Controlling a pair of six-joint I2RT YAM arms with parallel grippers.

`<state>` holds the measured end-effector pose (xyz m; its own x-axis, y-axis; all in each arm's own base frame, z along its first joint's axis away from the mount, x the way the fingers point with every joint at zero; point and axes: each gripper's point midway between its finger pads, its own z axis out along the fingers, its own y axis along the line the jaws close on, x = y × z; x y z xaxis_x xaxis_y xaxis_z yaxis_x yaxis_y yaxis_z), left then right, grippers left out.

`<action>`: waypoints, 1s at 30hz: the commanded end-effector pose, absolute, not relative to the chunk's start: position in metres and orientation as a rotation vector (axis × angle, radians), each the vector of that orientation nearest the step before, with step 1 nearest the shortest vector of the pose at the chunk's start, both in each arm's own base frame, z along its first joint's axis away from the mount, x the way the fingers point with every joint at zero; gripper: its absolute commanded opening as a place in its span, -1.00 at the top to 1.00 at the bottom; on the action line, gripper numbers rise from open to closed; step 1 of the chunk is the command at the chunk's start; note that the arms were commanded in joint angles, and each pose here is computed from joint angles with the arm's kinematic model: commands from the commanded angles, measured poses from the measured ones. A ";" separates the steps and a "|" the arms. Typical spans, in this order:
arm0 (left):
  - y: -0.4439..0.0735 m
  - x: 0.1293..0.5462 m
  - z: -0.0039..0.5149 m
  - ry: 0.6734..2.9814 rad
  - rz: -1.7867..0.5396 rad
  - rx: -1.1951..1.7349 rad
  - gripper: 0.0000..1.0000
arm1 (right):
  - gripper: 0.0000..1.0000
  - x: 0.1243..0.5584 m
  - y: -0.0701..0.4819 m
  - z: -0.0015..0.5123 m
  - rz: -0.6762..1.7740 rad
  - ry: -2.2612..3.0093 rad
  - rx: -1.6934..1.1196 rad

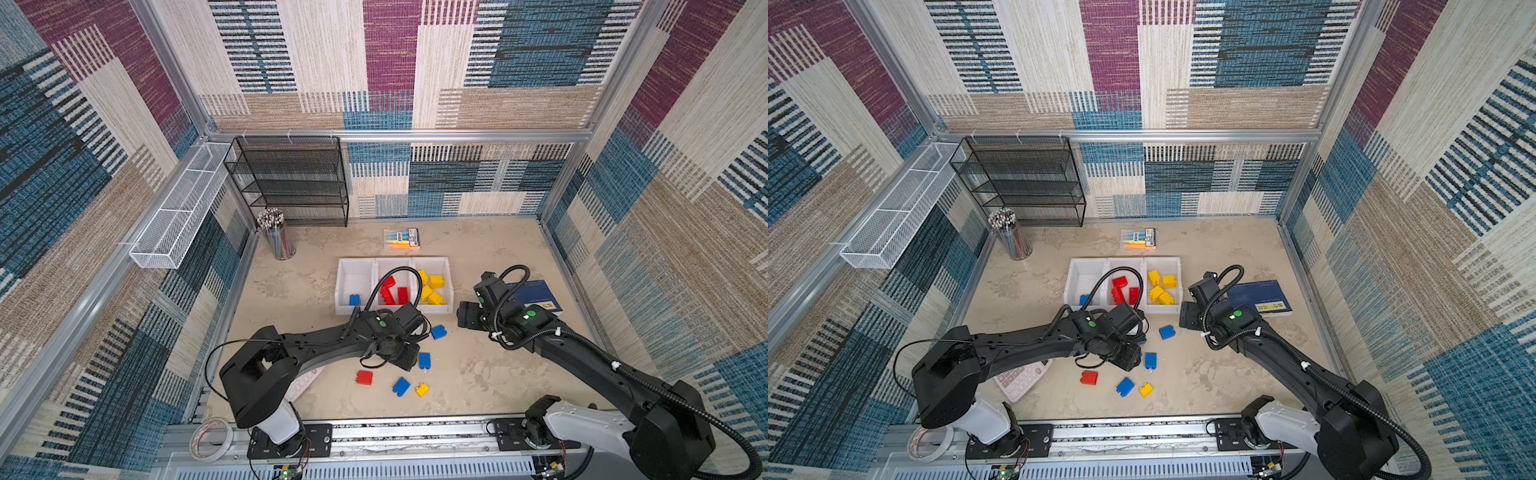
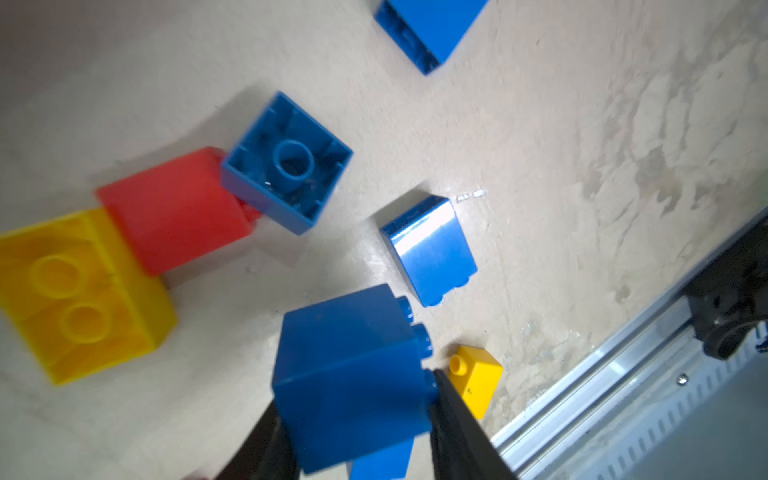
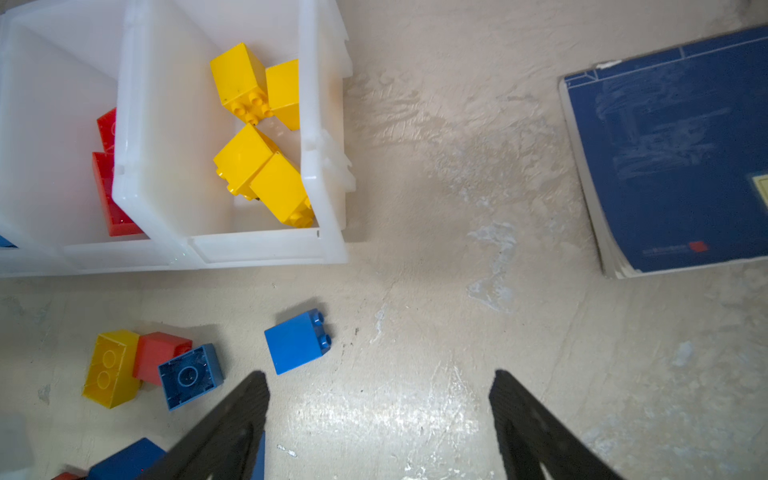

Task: Sort the legos into containers by color
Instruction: 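Carry the blue brick with the left gripper to the nearest compartment and release, then draw the left gripper back while the right lowers toward a blue brick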

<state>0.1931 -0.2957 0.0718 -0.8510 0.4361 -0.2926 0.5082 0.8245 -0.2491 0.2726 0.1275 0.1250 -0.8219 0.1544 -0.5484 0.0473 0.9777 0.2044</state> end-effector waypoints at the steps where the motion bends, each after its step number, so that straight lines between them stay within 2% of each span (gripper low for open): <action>1: -0.284 0.215 0.094 2.716 -0.452 0.711 0.13 | -0.72 0.275 0.128 0.132 0.249 2.514 0.152; 10: -0.216 0.315 0.150 2.576 -0.371 0.462 0.13 | -0.71 0.277 0.128 0.139 0.249 2.508 0.150; 16: -0.160 0.372 0.136 2.594 -0.310 0.272 0.13 | -0.70 0.277 0.129 0.143 0.260 2.505 0.149; 20: -0.151 0.394 0.119 2.648 -0.324 0.219 0.09 | -0.70 0.275 0.128 0.145 0.261 2.502 0.156; 25: -0.155 0.406 0.115 2.657 -0.336 0.207 -0.20 | -0.71 0.271 0.125 0.147 0.257 2.502 0.169; 30: -0.152 0.404 0.124 2.625 -0.326 0.196 -0.32 | -0.73 0.267 0.122 0.144 0.252 2.510 0.175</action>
<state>0.4022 -0.1515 0.1147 -0.8890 0.0766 -0.4515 0.1814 0.9642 -0.1935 0.2695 0.1248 0.1458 -0.8085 0.1678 -0.5640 0.0487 0.9743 0.2201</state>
